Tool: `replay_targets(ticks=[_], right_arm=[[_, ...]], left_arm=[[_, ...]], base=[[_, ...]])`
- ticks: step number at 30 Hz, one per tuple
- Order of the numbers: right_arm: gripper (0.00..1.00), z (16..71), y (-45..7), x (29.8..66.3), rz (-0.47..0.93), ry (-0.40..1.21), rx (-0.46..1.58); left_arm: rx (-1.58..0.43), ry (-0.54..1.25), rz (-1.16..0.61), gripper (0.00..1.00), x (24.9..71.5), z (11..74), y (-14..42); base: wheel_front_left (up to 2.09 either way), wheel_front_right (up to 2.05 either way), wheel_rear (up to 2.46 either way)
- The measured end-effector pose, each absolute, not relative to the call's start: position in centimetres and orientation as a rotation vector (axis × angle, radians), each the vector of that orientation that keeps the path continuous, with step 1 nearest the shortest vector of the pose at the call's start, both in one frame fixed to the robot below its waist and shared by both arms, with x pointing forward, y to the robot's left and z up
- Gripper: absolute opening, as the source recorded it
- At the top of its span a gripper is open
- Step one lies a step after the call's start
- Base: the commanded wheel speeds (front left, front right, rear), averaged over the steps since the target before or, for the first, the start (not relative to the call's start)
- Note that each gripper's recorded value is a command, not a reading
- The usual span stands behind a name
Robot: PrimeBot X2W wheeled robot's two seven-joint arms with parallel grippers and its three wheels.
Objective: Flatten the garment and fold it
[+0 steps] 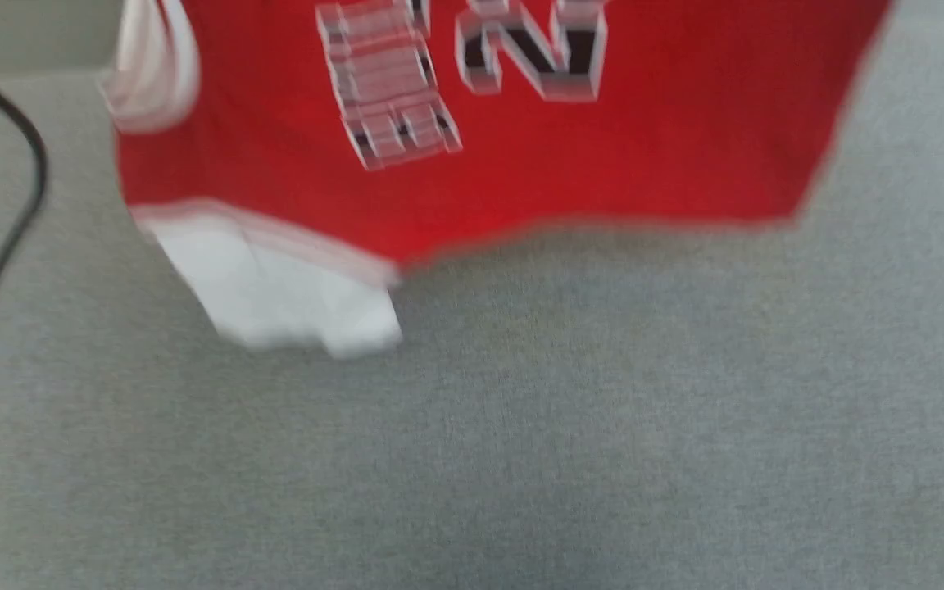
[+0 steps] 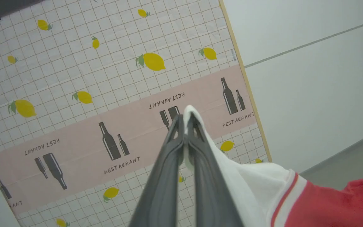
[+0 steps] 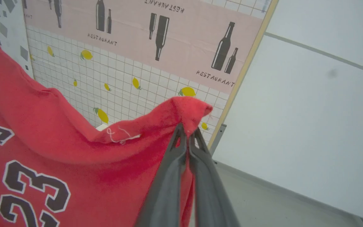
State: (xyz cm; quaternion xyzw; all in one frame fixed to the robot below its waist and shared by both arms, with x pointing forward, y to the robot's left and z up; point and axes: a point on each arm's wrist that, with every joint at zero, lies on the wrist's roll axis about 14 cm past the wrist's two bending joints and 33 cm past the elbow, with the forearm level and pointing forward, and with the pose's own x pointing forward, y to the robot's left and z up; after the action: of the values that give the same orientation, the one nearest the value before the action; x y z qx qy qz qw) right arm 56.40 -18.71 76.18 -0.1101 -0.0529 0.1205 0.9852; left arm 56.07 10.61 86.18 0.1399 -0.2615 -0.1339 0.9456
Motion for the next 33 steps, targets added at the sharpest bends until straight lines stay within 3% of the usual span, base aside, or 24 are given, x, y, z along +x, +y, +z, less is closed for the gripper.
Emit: replay_targets(ticks=[10,15,20,25,33], right_arm=[[0.0,74.4,-19.3,64.7,0.191,-0.154,-0.304],[0.0,70.4,-19.6,68.1,0.192,-0.145,-0.356],[0.0,61.9,-18.1,71.5,0.27,-0.097,-0.375],[0.0,56.3,-15.9,71.5,0.373,-0.042,-0.337],[0.0,53.2,-15.2,66.5,0.5,0.004,-0.239]], left_arm=[[0.261,-0.677,-0.226,0.0,63.6,86.0,10.1],[0.284,-0.648,-0.25,0.0,67.1,81.1,9.7],[0.319,-0.543,-0.287,0.0,70.8,71.7,10.4],[0.34,-0.444,-0.34,0.0,70.6,64.8,10.8],[0.259,-0.353,-0.39,0.0,64.4,60.1,12.1]], base=[[0.0,0.0,0.0],[0.0,0.0,0.0],[0.0,0.0,0.0],[0.0,0.0,0.0],[0.0,0.0,0.0]])
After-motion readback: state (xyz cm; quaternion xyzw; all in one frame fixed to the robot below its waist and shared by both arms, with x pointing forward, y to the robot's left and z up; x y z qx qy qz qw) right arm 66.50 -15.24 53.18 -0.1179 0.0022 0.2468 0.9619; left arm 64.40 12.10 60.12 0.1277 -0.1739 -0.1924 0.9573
